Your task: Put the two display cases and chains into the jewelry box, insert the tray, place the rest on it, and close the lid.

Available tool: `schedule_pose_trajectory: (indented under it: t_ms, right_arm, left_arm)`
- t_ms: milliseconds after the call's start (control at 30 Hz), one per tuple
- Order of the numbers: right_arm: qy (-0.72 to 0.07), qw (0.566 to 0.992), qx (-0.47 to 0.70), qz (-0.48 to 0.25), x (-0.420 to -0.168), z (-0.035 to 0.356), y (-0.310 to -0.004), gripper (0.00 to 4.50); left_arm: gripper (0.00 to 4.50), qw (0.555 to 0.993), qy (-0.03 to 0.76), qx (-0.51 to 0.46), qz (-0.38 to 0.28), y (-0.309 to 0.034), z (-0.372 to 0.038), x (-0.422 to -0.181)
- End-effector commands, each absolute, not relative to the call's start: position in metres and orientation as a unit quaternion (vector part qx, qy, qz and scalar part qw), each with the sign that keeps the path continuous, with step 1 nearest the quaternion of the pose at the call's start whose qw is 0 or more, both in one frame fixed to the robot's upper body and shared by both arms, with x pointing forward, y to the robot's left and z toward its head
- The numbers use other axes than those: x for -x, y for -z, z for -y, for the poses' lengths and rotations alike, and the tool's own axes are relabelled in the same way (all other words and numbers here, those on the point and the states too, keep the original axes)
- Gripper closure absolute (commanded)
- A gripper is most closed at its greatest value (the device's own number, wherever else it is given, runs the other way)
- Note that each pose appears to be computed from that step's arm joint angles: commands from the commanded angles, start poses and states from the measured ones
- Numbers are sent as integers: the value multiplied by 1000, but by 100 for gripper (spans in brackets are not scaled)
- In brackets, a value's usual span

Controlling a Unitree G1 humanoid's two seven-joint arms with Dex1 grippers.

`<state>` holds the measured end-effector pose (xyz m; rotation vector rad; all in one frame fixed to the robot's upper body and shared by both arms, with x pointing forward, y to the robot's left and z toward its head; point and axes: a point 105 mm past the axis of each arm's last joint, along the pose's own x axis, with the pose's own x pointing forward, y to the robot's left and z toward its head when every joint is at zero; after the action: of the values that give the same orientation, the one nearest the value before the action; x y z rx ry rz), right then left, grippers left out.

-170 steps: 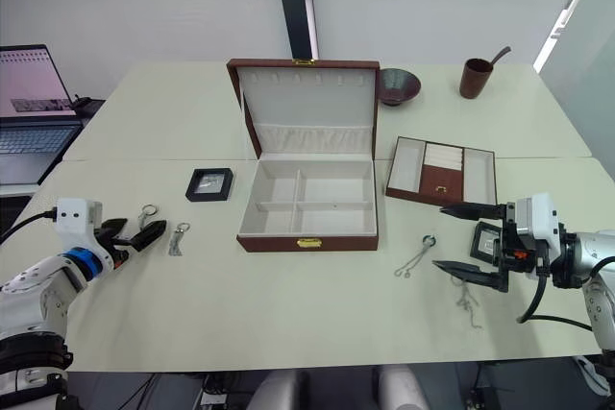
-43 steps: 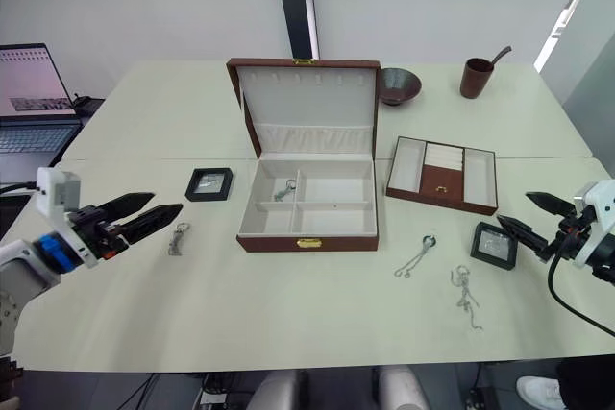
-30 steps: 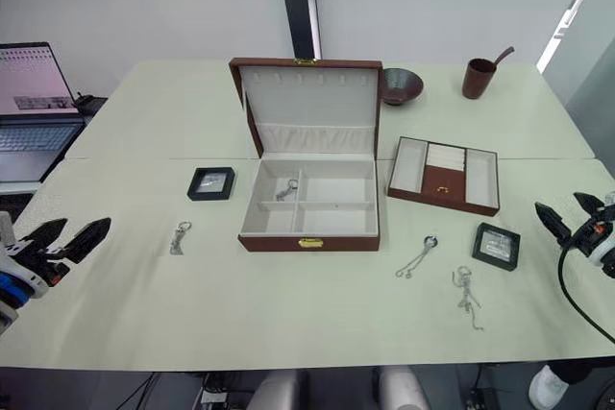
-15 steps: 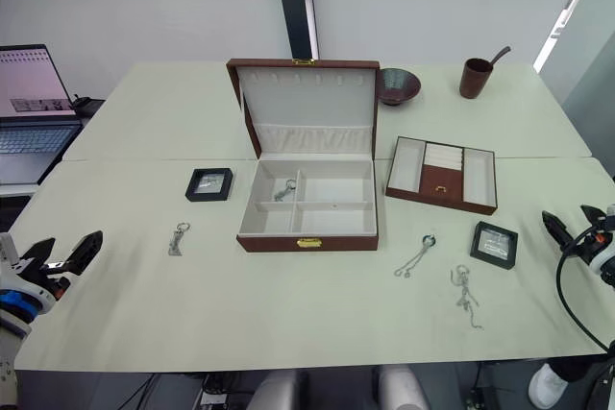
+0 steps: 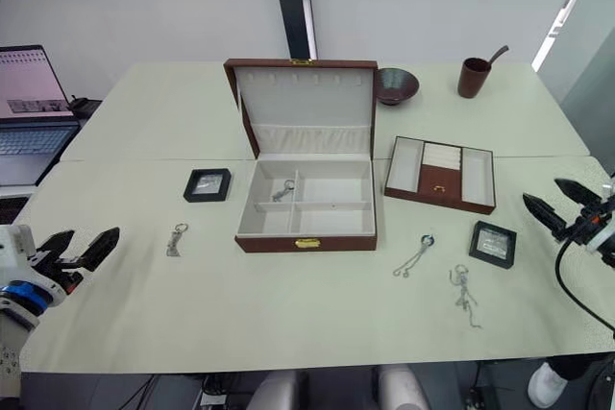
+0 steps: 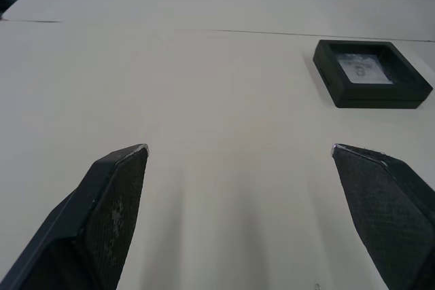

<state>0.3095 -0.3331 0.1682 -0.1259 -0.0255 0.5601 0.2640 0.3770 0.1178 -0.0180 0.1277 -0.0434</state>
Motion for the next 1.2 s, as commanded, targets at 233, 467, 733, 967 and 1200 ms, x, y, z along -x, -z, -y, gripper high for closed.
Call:
schedule_pose_trajectory:
  t_ms: [233, 467, 733, 967, 1200]
  right_arm:
    - [-514, 852, 105, -5, -268, 234, -195, 0]
    - [-592, 795, 131, -5, -236, 195, -194, 0]
    - [-605, 783, 144, 18, -233, 182, -191, 0]
    - [-603, 782, 154, 23, -238, 181, -190, 0]
    - [-612, 775, 155, 30, -239, 175, -189, 0]
  left_arm:
    - [1, 987, 125, -22, -101, -126, -355, -279]
    - [1, 983, 143, -14, -118, -121, -348, -281]
    - [1, 980, 152, -9, -126, -109, -331, -277]
    - [1, 982, 142, -9, -122, -106, -319, -281]
    - [1, 984, 129, -15, -125, -94, -312, -287]
